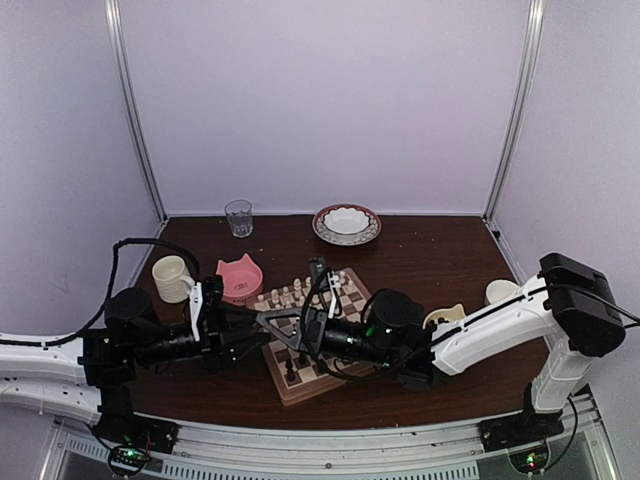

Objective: Set up the chess pieces on the board
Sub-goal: Pass from the right arm to the left

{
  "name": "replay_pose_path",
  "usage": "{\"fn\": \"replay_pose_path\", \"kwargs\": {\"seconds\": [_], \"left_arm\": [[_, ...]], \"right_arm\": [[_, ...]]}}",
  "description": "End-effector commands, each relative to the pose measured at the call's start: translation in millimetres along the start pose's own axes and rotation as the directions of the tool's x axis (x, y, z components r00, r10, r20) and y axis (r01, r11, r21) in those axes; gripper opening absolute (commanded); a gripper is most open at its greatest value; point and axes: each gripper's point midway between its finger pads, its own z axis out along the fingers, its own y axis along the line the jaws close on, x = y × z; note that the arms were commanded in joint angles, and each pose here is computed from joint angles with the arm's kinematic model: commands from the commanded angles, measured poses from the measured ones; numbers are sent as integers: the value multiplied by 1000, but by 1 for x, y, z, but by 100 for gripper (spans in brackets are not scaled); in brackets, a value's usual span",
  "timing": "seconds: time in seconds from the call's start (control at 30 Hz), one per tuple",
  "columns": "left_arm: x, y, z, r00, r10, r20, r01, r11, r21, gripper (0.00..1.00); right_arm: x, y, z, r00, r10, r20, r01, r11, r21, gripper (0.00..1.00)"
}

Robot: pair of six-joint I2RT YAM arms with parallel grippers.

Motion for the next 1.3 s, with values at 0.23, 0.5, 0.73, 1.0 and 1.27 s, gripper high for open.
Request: {"fn": "replay_pose_path", "kwargs": {"seconds": [0.23,0.5,0.73,1.0,1.27], "left_arm": [[-18,1,-5,995,36,88,-36,999,-9,36],[-17,-2,-4,996,36,83,-36,999,9,35],[-14,-4,1,998,27,50,-28,999,23,23],[-14,-1,2,999,25,48,-25,1000,8,17],[-16,0,0,998,26,55,-26,1000,-1,3]], "right_arm": [[-15,24,-9,997,2,76,5,995,-95,6],[-19,19,-17,994,-14,109,21,998,-64,6],[-20,21,-18,993,-14,116,23,997,-76,7],[-22,20,-21,992,-21,123,30,997,-72,7],[-20,14,-20,993,-28,117,33,999,-44,10]]}}
